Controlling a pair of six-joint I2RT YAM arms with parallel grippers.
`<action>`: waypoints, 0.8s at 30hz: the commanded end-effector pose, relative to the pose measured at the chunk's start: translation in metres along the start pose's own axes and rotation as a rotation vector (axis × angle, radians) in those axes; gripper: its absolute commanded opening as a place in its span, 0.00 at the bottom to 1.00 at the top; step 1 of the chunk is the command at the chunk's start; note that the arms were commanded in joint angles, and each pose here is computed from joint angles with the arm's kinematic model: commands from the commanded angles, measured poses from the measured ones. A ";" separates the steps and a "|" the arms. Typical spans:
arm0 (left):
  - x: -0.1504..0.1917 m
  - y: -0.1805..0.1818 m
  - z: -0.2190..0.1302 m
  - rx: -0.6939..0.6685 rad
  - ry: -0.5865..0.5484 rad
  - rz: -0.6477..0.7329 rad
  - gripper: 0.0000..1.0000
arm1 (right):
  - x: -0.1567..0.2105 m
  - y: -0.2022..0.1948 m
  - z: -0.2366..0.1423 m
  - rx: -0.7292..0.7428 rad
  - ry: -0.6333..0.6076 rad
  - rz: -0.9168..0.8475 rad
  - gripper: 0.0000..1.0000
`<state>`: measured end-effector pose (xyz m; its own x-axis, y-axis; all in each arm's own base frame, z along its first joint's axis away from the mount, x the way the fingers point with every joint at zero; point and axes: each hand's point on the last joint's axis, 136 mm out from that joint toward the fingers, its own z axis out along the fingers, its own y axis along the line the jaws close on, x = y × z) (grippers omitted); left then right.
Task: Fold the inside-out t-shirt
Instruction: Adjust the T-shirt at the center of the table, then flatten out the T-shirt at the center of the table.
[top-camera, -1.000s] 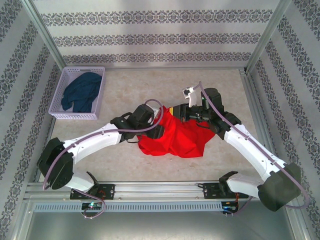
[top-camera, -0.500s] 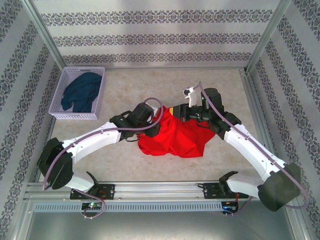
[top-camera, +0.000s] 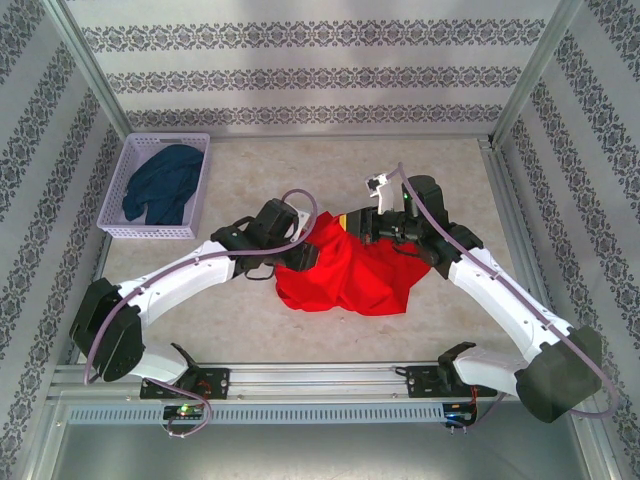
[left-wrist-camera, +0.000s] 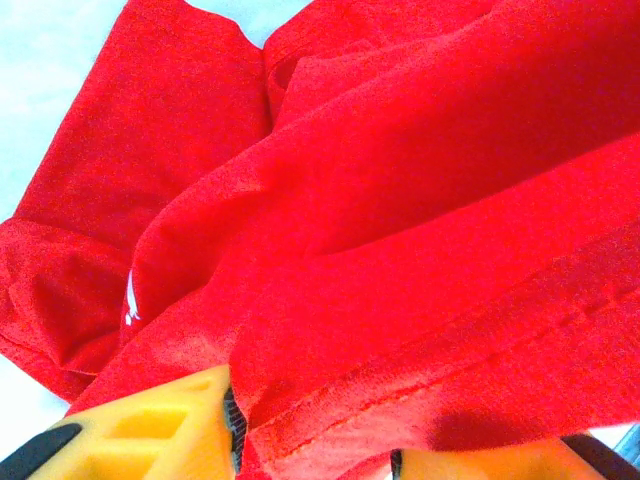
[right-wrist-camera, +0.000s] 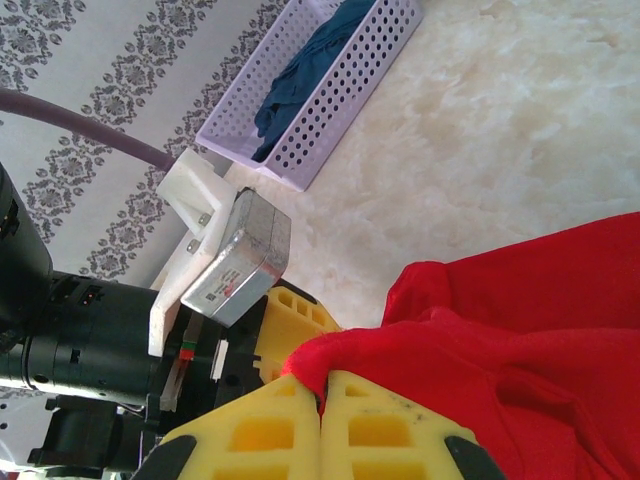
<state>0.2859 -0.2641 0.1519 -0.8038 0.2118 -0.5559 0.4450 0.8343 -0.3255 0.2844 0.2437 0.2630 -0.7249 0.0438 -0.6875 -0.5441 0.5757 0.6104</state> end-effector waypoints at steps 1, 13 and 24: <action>0.002 0.001 -0.002 0.021 0.011 -0.027 0.35 | -0.011 0.006 -0.004 0.000 -0.028 -0.037 0.00; 0.004 -0.004 -0.002 0.052 0.036 -0.003 0.00 | -0.011 0.001 -0.001 0.022 -0.028 -0.031 0.00; 0.015 0.006 -0.056 0.285 0.008 -0.251 0.00 | 0.001 -0.001 0.044 0.190 0.101 -0.126 0.25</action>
<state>0.2631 -0.2405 0.1785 -0.8572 0.1077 -0.5037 0.4168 0.7195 -0.5555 0.2944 0.2733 0.2488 -0.6961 -0.0784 -0.7137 -0.5538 0.6912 0.4642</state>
